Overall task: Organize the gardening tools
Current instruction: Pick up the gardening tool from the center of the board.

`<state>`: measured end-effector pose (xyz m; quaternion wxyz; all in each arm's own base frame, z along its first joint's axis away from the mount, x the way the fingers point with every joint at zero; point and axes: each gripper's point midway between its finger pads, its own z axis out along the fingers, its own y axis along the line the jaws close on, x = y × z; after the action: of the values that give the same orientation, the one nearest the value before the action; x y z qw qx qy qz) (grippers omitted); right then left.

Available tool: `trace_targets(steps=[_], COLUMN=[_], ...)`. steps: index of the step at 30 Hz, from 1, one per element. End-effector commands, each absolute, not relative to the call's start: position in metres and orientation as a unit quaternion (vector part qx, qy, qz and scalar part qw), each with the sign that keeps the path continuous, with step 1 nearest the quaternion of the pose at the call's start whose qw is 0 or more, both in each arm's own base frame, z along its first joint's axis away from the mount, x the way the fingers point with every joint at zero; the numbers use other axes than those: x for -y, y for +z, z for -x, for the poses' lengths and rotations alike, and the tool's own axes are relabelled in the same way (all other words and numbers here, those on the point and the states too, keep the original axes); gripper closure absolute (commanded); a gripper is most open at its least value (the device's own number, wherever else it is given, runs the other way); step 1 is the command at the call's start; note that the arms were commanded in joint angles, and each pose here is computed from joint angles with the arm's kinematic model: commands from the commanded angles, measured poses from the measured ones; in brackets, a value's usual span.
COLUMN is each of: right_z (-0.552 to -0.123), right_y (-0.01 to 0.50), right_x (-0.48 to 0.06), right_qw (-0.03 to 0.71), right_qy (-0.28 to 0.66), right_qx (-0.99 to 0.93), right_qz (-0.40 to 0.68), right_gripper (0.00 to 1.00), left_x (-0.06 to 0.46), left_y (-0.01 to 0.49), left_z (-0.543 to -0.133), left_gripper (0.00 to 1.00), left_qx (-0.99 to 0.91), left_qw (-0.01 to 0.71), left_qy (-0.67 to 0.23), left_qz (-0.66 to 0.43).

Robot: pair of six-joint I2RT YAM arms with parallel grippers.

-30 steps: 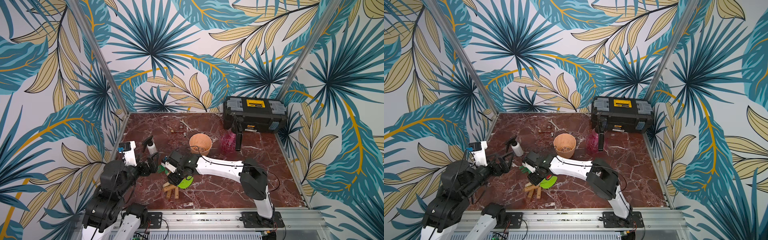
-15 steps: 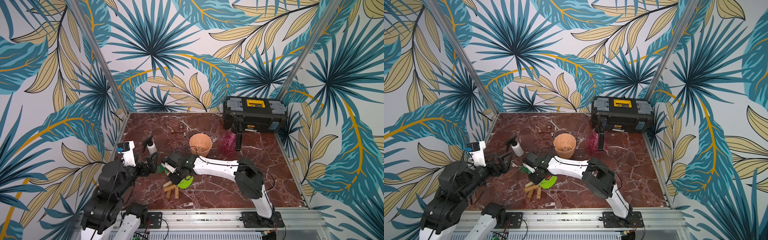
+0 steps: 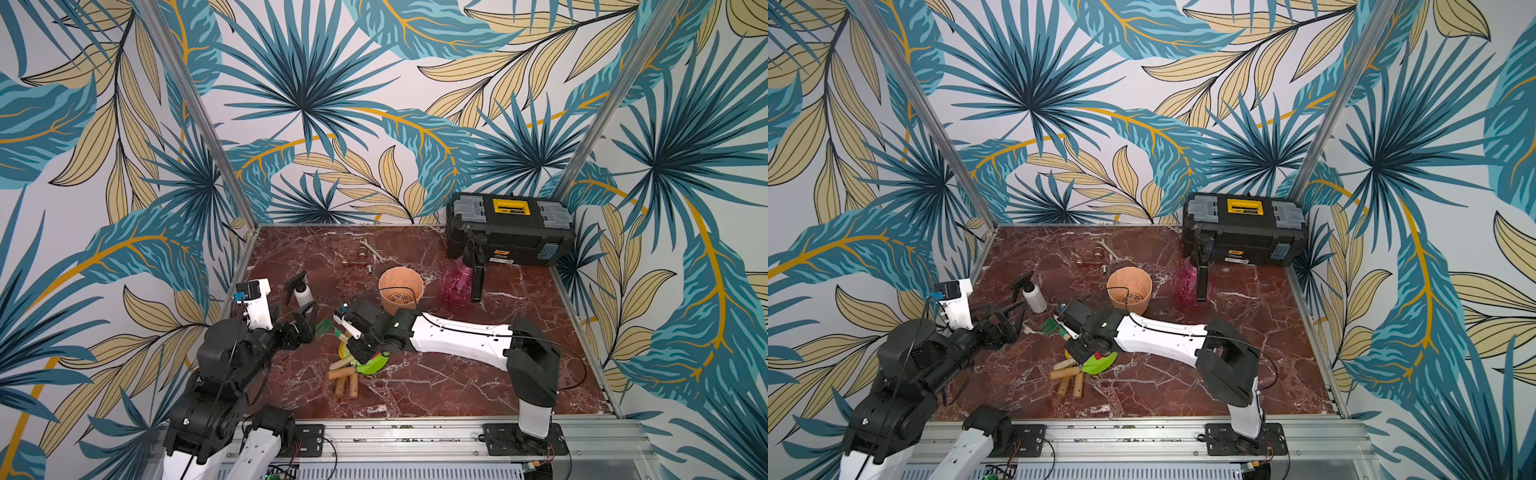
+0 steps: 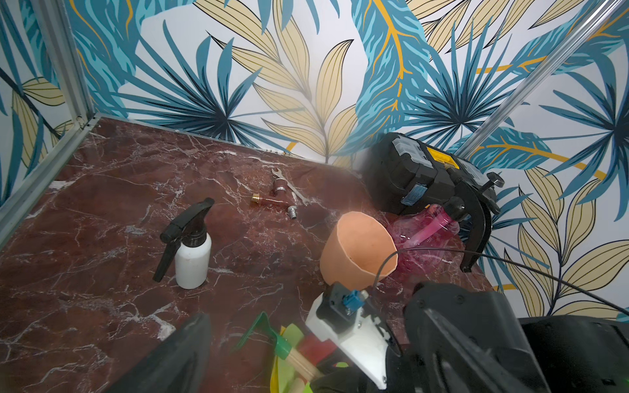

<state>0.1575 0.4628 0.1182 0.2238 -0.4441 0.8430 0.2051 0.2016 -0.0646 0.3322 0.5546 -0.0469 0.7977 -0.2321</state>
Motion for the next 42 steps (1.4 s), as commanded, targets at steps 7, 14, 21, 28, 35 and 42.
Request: trace_targets(steps=[7, 14, 21, 28, 35, 42], right_z=[-0.198, -0.207, -0.195, -0.194, -0.203, -0.201], right_y=[0.185, 0.225, 0.262, 0.270, 0.270, 0.271], right_x=[-0.423, -0.387, -0.363, -0.350, -0.337, -0.342], right_qw=[0.394, 0.533, 0.635, 0.686, 0.728, 0.739], right_qy=[0.264, 0.305, 0.346, 0.335, 0.290, 0.283], right_qx=[-0.816, -0.739, -0.634, -0.590, -0.571, -0.553], right_qz=[0.331, 0.276, 0.274, 0.263, 0.245, 0.261], right_gripper=[0.93, 0.93, 0.92, 0.92, 0.92, 0.92], left_x=[0.091, 0.117, 0.137, 0.158, 0.166, 0.164], left_y=[0.337, 0.341, 0.344, 0.362, 0.372, 0.353], left_z=[-0.223, -0.236, -0.240, -0.238, -0.243, -0.254], left_gripper=[0.00, 0.00, 0.00, 0.00, 0.00, 0.00], left_qx=[-0.789, -0.785, -0.788, -0.759, -0.710, -0.712], left_qw=[0.541, 0.509, 0.460, 0.421, 0.378, 0.341], left_qy=[-0.292, -0.353, -0.409, -0.496, -0.591, -0.602], left_qz=[0.023, -0.002, -0.007, -0.002, 0.063, 0.124])
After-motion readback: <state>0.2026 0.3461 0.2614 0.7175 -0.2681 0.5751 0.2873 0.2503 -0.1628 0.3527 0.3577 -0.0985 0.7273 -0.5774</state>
